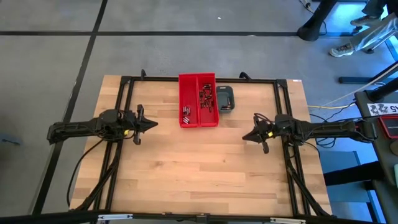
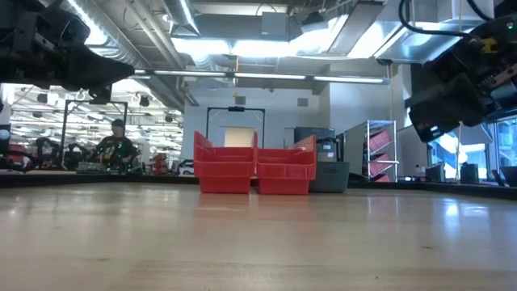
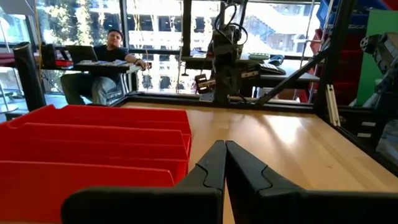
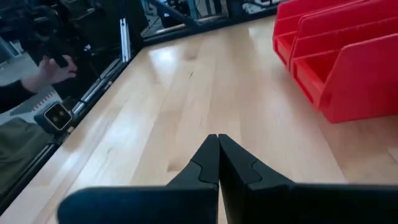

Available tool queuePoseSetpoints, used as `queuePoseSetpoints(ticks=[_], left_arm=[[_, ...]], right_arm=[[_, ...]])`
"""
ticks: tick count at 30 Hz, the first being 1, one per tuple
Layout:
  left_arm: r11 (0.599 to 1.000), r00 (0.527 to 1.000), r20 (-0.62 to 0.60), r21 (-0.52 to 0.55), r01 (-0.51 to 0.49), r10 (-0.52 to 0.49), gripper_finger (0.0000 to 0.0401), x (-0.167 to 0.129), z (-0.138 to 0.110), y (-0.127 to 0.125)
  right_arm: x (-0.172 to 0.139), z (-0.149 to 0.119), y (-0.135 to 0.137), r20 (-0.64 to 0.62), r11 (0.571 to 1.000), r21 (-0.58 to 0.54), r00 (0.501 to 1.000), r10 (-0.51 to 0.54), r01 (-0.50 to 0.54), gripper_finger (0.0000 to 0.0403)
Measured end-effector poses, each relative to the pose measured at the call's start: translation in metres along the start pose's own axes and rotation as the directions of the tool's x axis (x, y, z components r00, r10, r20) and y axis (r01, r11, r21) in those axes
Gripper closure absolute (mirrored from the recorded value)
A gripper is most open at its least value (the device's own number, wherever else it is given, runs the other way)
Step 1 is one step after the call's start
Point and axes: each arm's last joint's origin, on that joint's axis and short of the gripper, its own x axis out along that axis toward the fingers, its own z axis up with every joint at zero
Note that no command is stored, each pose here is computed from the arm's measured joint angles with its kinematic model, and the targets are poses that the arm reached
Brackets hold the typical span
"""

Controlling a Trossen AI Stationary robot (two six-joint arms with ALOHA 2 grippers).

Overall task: Sort batteries
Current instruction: Return to Home Position

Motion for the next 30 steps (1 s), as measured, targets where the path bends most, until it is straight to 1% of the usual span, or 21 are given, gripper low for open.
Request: queuePoseSetpoints(ticks=[5, 9, 12, 19, 25, 27, 28, 30], left_arm=[[1.0, 1.0, 0.0, 0.001, 0.0, 0.0, 0.04, 0.0, 0.0, 0.0], [1.0, 1.0, -0.001, 0.001, 0.0, 0.0, 0.04, 0.0, 0.0, 0.0], [1.0, 1.0, -0.001, 0.001, 0.0, 0.0, 0.04, 0.0, 0.0, 0.0], [1.0, 1.0, -0.002, 0.0, 0.0, 0.0, 0.04, 0.0, 0.0, 0.0], [1.0, 1.0, -0.002, 0.0, 0.0, 0.0, 0.04, 0.0, 0.0, 0.0], [1.0, 1.0, -0.002, 0.0, 0.0, 0.0, 0.04, 0.0, 0.0, 0.0], [1.0, 1.0, -0.002, 0.0, -0.001, 0.001, 0.04, 0.0, 0.0, 0.0], [1.0, 1.0, -0.002, 0.0, -0.001, 0.001, 0.04, 0.0, 0.0, 0.0]], right_arm=[[0.0, -0.001, 0.0, -0.008, 1.0, 0.002, 1.0, -0.011, 0.011, 0.0402], [0.0, -0.003, -0.004, -0.016, 0.992, 0.006, 0.992, -0.124, 0.124, 0.0402], [-0.001, -0.004, -0.005, -0.023, 0.986, 0.008, 0.986, -0.168, 0.168, 0.0402], [-0.001, -0.007, -0.006, -0.055, 0.983, 0.013, 0.982, -0.18, 0.181, 0.0402], [-0.001, -0.005, -0.005, -0.047, 0.984, 0.01, 0.983, -0.178, 0.179, 0.0402], [-0.001, -0.002, -0.005, -0.017, 0.98, -0.036, 0.98, -0.196, 0.195, 0.0402], [-0.002, 0.001, -0.004, 0.018, 0.977, -0.051, 0.979, -0.204, 0.205, 0.0402], [-0.004, 0.008, -0.004, 0.092, 0.971, -0.054, 0.97, -0.227, 0.233, 0.0402]])
